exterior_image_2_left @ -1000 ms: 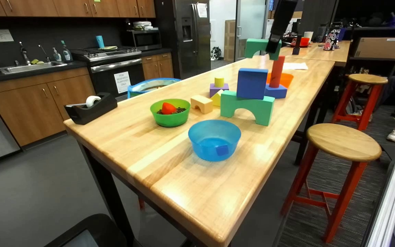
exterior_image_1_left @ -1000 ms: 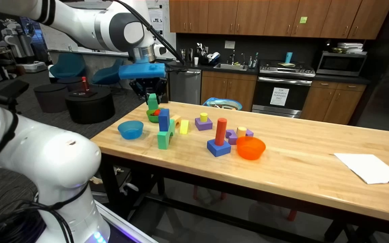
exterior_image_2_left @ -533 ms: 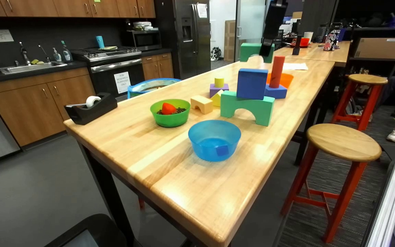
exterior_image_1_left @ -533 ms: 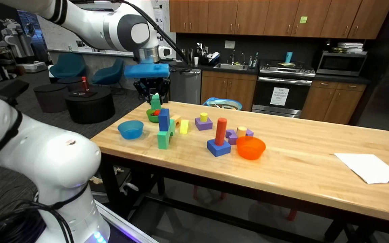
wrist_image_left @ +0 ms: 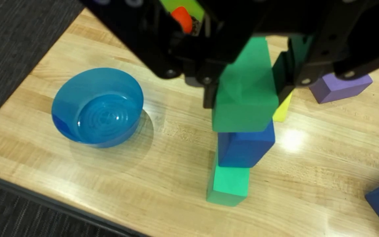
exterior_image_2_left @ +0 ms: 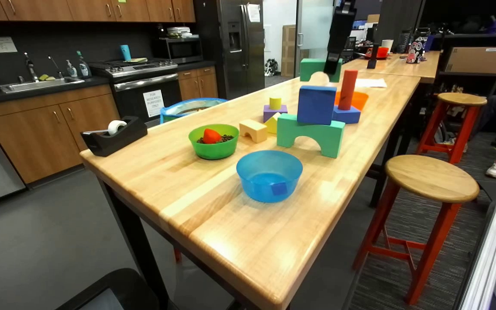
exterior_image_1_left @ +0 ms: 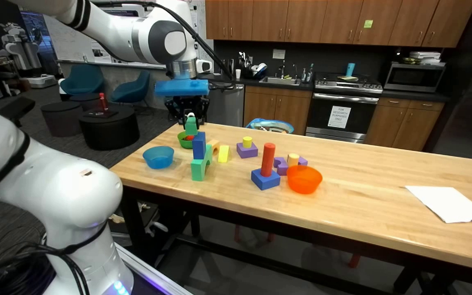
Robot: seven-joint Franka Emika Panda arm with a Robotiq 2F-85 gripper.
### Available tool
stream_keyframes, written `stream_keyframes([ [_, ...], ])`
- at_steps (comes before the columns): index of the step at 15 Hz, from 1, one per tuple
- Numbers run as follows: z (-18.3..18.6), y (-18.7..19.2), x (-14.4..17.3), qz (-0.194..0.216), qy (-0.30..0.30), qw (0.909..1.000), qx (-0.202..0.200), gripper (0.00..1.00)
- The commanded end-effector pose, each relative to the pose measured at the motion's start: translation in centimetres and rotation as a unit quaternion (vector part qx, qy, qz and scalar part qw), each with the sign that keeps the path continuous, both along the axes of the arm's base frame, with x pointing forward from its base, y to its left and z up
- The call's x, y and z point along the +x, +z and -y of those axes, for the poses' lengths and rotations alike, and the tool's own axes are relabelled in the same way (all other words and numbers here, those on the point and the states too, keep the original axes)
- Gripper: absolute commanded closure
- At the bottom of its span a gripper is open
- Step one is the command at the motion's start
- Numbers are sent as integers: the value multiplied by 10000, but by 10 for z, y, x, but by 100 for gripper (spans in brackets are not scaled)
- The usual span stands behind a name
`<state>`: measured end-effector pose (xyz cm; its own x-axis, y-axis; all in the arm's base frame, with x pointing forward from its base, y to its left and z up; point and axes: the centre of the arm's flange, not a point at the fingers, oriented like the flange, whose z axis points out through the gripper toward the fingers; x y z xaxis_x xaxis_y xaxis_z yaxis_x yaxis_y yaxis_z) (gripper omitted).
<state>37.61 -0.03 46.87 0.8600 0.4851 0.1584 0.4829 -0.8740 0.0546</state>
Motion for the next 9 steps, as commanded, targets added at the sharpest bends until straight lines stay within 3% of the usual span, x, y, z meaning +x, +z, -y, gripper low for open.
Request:
stream_keyframes([
  [1,10,4,4,-62,63,10000,15,84],
  [9,17,-4,7,-122,228,9996,70,84],
])
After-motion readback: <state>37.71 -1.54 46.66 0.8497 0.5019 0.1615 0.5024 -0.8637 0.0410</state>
